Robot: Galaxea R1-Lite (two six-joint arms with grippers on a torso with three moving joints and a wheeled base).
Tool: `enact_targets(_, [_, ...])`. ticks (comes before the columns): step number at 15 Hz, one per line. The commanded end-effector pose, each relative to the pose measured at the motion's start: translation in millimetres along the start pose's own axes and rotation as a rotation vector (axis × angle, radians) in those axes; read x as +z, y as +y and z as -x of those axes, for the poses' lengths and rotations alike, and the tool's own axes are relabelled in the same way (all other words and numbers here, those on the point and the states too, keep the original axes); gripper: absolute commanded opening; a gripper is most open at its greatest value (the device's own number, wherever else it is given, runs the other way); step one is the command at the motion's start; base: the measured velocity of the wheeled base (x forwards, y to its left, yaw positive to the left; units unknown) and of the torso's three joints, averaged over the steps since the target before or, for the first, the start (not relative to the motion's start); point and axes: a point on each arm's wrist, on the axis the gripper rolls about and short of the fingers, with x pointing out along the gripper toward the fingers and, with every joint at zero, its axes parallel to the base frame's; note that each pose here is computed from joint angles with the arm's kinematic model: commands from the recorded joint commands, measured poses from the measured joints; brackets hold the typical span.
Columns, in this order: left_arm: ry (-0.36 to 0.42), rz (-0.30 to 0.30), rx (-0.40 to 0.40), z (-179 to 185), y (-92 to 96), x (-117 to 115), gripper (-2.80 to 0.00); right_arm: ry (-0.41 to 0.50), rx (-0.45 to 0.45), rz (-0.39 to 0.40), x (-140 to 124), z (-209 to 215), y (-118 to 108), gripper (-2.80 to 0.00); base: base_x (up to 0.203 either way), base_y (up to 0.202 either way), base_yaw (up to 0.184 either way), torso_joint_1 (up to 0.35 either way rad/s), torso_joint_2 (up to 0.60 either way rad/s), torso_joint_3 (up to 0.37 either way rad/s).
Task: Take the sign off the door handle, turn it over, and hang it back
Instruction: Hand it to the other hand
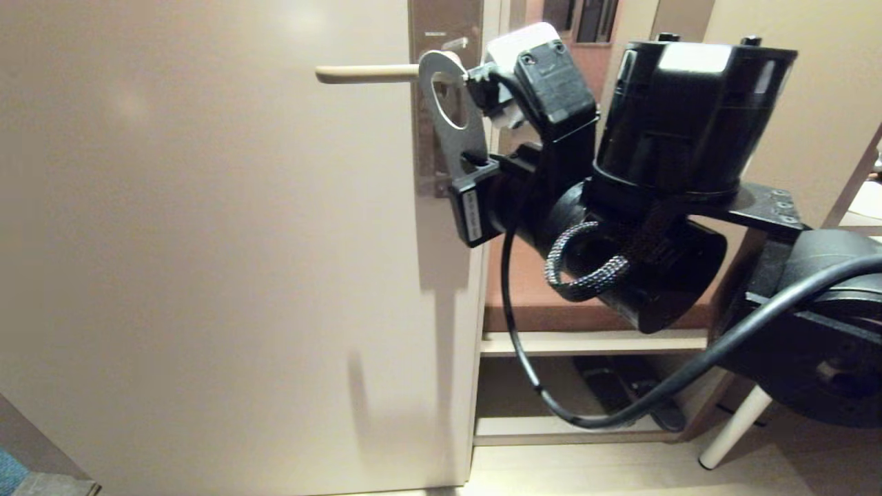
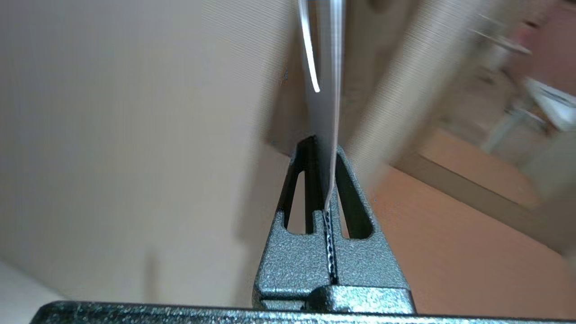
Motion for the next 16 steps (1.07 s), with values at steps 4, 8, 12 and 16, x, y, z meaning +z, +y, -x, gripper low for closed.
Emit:
enact_targets(4, [0.001, 0.000, 0.000, 0, 0.0, 0, -2.80, 0.027, -0.171, 0.000, -2, 30, -60, -2.80, 0.000, 0.000, 0.000, 0.000, 0.00, 0.000])
enact_targets(8, [0.002, 0.000, 0.000, 0, 0.0, 0, -2.80, 0.062, -0.313, 0.015, -12, 55, -107, -2.80, 0.000, 0.000, 0.000, 0.000, 0.00, 0.000])
enact_targets(12, [0.000, 0.000, 0.000, 0, 0.0, 0, -2.80, 0.063, -0.512, 0.010, -12, 79, -156, -2.80, 0.000, 0.000, 0.000, 0.000, 0.00, 0.000])
enact_targets(16, [0.002, 0.000, 0.000, 0, 0.0, 0, -2.80, 0.053, -0.717, 0.007, -10, 112, -193, -2.80, 0.000, 0.000, 0.000, 0.000, 0.00, 0.000])
